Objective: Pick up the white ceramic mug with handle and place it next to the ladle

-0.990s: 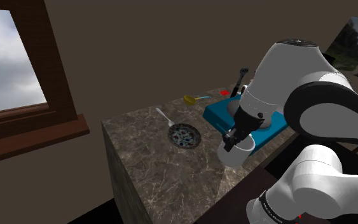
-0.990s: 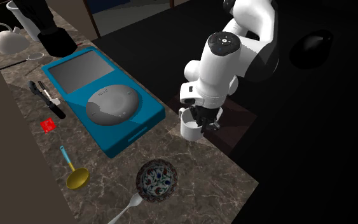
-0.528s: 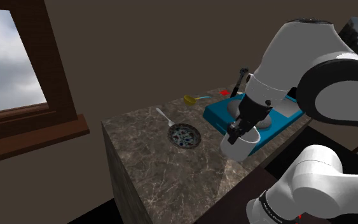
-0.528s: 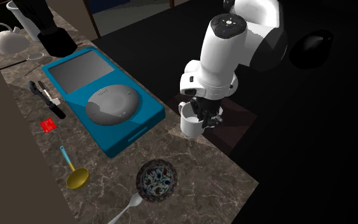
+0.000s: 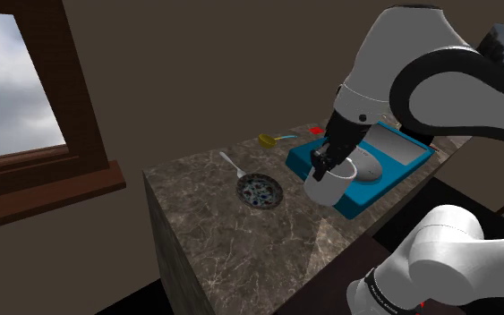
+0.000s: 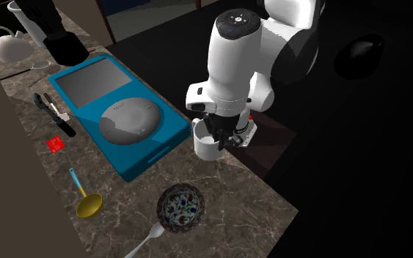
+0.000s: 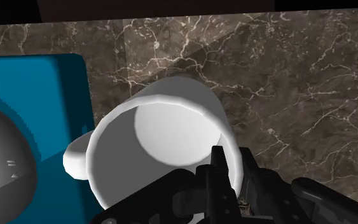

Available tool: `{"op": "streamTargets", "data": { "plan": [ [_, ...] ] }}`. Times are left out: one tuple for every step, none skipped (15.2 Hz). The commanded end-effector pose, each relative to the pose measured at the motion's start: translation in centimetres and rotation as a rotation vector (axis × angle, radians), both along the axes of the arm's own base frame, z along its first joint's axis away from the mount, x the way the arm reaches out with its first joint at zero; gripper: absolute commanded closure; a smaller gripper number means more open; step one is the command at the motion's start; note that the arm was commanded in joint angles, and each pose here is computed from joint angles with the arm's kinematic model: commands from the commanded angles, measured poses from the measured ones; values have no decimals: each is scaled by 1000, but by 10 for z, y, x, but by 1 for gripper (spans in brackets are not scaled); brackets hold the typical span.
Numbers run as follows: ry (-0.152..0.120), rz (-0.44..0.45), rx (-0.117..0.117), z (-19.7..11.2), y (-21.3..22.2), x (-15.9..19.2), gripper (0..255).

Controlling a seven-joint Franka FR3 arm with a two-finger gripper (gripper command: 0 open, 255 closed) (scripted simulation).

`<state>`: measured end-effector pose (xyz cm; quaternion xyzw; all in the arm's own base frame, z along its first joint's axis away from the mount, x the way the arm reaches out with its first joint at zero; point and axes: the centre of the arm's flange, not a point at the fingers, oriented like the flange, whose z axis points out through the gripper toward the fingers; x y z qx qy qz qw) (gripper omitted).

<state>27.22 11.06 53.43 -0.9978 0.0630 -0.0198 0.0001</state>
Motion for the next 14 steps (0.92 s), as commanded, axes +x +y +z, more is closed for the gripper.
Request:
{"op": "streamTargets", "data": {
  "plan": [
    [-1,0,-1,1,-13,24,255],
    [-1,0,-1,1,-18,36,255],
    [-1,0,-1,1,-24,48,255],
    [-1,0,-1,1,-29,60,255],
    [-1,0,-1,1,-35,72,255],
    [-1,0,-1,1,-40,84,255],
    [-1,0,-1,1,-46,96,255],
    [-1,0,-1,1,-52,108,255],
    [-1,0,-1,1,-57,120,255],
    [-1,0,-1,1,-63,131,255],
    [-1,0,-1,1,-68,143,255],
    [-1,0,-1,1,-74,155,255],
    [-1,0,-1,1,-79,167,255],
    [-1,0,-1,1,-85,179,255]
  ]
}}
